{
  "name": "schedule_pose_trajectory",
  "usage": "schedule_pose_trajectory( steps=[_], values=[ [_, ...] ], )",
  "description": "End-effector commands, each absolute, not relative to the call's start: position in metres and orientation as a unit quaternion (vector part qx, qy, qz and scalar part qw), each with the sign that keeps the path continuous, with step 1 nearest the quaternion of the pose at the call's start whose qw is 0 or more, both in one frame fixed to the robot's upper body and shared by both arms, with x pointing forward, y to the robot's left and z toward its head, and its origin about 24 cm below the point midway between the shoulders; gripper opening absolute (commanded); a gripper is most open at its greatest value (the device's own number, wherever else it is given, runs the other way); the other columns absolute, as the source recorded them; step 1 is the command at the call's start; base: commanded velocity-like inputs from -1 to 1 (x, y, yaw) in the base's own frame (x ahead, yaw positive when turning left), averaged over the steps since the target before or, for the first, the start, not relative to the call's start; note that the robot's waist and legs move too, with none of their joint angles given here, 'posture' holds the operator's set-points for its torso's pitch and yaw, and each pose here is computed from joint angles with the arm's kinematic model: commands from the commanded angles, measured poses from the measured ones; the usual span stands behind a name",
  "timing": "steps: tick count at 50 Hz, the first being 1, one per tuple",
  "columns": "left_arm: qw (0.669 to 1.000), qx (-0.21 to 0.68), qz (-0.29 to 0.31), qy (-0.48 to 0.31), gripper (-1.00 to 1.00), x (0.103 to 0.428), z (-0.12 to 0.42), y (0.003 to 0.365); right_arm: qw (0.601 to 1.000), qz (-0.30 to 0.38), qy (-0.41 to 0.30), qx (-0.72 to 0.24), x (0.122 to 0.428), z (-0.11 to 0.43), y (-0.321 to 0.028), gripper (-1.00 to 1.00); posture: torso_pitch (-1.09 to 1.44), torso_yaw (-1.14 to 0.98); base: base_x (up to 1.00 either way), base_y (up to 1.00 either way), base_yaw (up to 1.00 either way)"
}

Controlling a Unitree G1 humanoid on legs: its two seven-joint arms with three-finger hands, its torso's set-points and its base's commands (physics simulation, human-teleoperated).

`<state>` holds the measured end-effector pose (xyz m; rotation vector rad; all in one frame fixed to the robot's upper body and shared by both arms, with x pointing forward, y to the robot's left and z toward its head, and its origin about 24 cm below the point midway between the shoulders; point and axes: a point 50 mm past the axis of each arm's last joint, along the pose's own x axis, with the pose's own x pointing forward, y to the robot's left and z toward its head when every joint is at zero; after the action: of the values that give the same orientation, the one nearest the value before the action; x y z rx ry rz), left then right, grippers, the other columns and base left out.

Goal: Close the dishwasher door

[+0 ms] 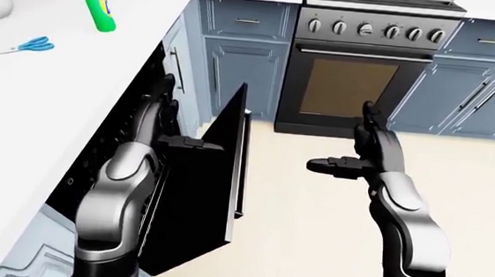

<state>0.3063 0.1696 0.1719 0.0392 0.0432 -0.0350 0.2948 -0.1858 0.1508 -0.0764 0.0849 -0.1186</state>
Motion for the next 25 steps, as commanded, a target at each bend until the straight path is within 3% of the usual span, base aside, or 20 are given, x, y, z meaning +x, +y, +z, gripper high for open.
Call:
schedule_pose_trajectory(
  steps=[1,25],
  values=[
    [0.999,0.024,-0.018,-0.027,1.00,0.3049,0.1902,0.1691,0.997,-0.060,-0.007,-0.042,0.2938,0.1700,-0.1852,1.00,0.17,0.00,0.00,0.00,0.00],
    [0.999,0.022,-0.022,-0.022,1.00,0.3035,0.1828,0.1675,0.997,-0.059,-0.002,-0.040,0.2921,0.1635,-0.1852,1.00,0.41,0.00,0.00,0.00,0.00]
  ],
)
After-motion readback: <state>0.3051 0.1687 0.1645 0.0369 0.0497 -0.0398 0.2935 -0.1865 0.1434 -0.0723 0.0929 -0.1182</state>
